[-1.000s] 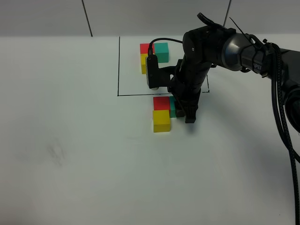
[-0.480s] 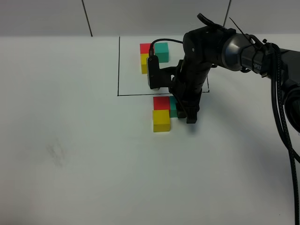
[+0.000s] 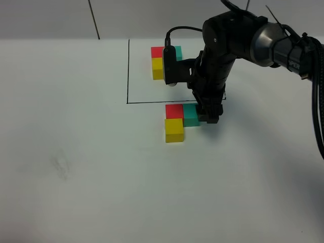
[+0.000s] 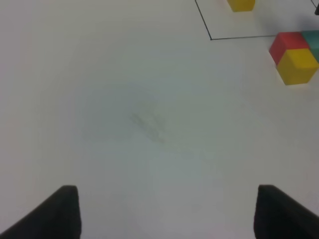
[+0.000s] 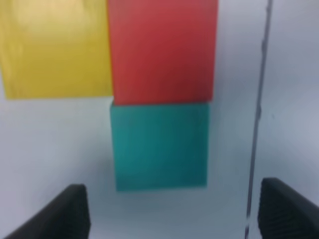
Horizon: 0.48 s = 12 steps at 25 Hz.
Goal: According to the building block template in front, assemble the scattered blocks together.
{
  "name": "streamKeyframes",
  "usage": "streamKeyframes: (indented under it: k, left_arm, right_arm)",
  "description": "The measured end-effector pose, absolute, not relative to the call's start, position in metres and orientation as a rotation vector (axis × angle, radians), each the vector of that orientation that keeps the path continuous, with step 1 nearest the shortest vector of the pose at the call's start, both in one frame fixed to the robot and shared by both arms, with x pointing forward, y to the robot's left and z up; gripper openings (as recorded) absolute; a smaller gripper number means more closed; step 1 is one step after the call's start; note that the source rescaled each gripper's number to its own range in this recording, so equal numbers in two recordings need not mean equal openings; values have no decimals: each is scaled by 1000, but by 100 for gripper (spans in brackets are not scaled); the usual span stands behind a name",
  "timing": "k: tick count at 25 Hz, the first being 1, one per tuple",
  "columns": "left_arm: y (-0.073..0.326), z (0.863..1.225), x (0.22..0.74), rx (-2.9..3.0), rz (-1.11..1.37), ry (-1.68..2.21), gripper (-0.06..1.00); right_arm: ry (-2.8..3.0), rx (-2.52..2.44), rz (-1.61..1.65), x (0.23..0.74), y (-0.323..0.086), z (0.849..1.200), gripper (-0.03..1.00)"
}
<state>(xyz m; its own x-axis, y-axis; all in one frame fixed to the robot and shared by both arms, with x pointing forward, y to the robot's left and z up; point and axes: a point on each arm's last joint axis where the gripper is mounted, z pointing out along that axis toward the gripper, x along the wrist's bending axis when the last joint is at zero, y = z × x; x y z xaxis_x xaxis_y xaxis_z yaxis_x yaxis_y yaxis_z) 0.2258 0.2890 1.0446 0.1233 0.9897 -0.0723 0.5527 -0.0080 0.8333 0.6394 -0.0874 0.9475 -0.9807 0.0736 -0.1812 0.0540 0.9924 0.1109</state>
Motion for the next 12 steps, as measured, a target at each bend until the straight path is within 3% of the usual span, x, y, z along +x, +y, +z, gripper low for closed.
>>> streamKeyframes:
  k: [5, 12]
  left_arm:
    - [289, 1045, 226, 1657, 742, 1522, 68]
    - [289, 1045, 226, 1657, 742, 1522, 68]
  right_arm:
    - [2946, 525, 145, 636, -110, 974, 47]
    - [2729, 1490, 241, 651, -224, 1000, 47]
